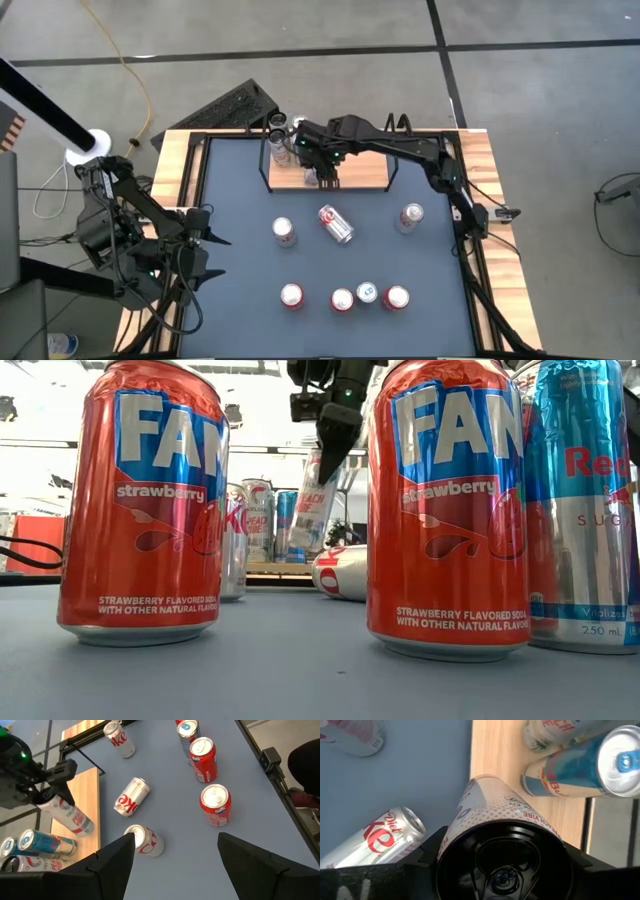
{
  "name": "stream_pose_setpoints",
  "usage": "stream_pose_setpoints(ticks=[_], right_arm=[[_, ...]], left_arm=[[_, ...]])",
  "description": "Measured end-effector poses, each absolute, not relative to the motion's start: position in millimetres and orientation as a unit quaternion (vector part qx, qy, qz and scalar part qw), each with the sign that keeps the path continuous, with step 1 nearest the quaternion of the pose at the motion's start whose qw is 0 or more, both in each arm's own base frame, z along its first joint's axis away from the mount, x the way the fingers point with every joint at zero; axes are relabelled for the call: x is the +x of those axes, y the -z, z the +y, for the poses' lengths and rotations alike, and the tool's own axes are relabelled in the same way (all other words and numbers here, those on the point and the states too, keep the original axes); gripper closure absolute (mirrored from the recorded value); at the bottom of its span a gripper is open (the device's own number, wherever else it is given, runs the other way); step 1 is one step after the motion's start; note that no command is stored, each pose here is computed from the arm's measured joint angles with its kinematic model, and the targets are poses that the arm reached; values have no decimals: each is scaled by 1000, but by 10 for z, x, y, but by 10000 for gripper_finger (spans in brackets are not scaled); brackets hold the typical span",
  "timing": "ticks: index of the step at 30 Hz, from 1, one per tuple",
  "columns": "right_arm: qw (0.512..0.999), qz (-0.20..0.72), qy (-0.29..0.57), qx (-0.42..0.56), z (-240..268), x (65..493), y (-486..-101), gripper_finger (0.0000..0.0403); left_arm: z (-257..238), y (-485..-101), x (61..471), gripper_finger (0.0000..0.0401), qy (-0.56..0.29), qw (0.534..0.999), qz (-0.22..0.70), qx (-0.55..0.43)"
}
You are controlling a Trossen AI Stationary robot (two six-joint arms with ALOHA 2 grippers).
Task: Place canned beverage on shelf
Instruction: Put the white and pink soda can aligned with the other white and pink soda cans on the shelf
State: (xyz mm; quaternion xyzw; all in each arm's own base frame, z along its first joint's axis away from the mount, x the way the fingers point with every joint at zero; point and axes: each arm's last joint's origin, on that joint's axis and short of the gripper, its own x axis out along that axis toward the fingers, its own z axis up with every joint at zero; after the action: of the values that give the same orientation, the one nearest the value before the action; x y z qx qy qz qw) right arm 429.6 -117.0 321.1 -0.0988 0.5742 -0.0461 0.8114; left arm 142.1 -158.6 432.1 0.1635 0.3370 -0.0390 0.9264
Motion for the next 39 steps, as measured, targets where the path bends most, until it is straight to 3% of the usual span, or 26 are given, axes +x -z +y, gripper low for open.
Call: stream_pose_setpoints(ticks=[16, 22, 39], right_arm=[[813, 576, 36, -80, -1346, 4238, -3204, 164], [787, 611, 24, -75, -1362, 4176, -3138, 164], [773, 629, 12, -80, -1373, 4153, -3094, 163]], left_arm=[[-1581, -4325, 1425, 126, 29, 928, 330, 169], [-1580, -4326, 1424, 126, 28, 928, 329, 169], [-1575, -4329, 1427, 126, 20, 930, 324, 175]])
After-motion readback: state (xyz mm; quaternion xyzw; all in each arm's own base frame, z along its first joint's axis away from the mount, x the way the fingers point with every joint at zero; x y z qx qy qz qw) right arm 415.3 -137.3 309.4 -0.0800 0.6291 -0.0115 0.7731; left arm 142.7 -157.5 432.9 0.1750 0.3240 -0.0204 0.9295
